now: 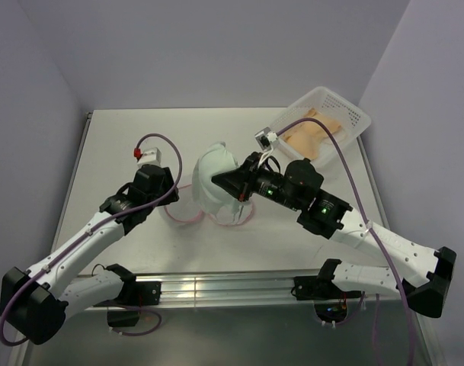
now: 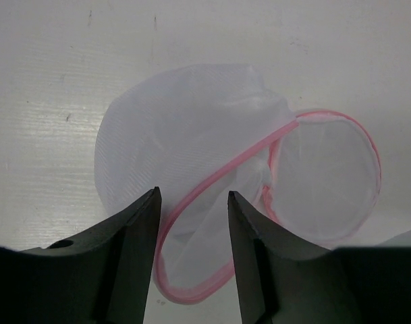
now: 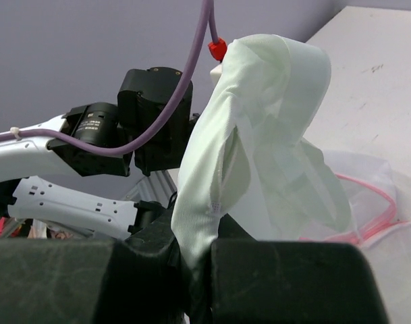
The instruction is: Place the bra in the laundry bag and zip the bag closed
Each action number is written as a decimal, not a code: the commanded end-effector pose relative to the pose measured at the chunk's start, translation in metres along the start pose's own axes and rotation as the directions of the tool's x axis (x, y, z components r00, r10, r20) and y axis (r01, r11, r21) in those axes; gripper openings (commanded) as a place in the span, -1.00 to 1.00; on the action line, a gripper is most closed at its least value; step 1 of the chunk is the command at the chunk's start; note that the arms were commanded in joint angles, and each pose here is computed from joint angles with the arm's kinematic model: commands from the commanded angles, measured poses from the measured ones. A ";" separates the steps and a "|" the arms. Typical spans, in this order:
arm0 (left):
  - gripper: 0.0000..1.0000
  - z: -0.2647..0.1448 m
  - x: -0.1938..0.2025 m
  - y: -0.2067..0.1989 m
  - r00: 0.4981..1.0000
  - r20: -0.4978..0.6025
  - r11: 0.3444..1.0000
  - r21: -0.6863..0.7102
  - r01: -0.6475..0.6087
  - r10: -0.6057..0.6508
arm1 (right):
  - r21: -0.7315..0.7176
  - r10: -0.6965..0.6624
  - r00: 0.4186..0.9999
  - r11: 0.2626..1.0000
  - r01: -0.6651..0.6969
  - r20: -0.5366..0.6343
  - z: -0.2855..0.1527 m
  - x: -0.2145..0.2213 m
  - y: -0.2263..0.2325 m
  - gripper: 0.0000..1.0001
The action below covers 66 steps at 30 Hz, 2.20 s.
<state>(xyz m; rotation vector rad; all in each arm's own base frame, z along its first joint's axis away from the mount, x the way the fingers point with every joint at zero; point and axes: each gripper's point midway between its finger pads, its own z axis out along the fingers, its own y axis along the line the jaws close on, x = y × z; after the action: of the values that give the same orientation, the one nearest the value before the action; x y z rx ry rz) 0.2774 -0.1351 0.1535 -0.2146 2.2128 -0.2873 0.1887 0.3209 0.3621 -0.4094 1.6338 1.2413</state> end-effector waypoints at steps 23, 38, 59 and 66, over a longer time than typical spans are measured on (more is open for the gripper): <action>-1.00 -0.014 -0.019 -0.045 0.928 0.126 0.889 0.354 0.289 -0.351 | 0.076 0.226 0.922 0.962 -0.261 0.314 0.035 -0.019 -0.044 -1.00; -1.00 -0.024 -0.023 -0.038 0.868 0.175 0.831 0.423 0.360 -0.465 | 0.034 0.392 0.901 0.914 -0.405 0.187 0.080 0.071 -0.072 -1.00; -1.00 -0.025 -0.018 -0.059 0.884 0.126 0.788 0.522 0.328 -0.451 | 0.220 0.362 0.906 0.923 -0.315 -0.221 0.118 0.213 -0.102 -1.00; -1.00 -0.022 0.002 -0.064 0.899 0.050 0.770 0.538 0.344 -0.436 | 0.237 0.369 0.919 0.913 -0.331 -0.137 0.123 0.181 -0.101 -1.00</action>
<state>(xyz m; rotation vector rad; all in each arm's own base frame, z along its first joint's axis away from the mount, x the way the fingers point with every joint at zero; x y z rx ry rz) 0.2653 -0.1864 0.1654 -0.4166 1.8709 -0.9611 0.2326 0.4337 0.1187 -0.1342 2.1365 1.2824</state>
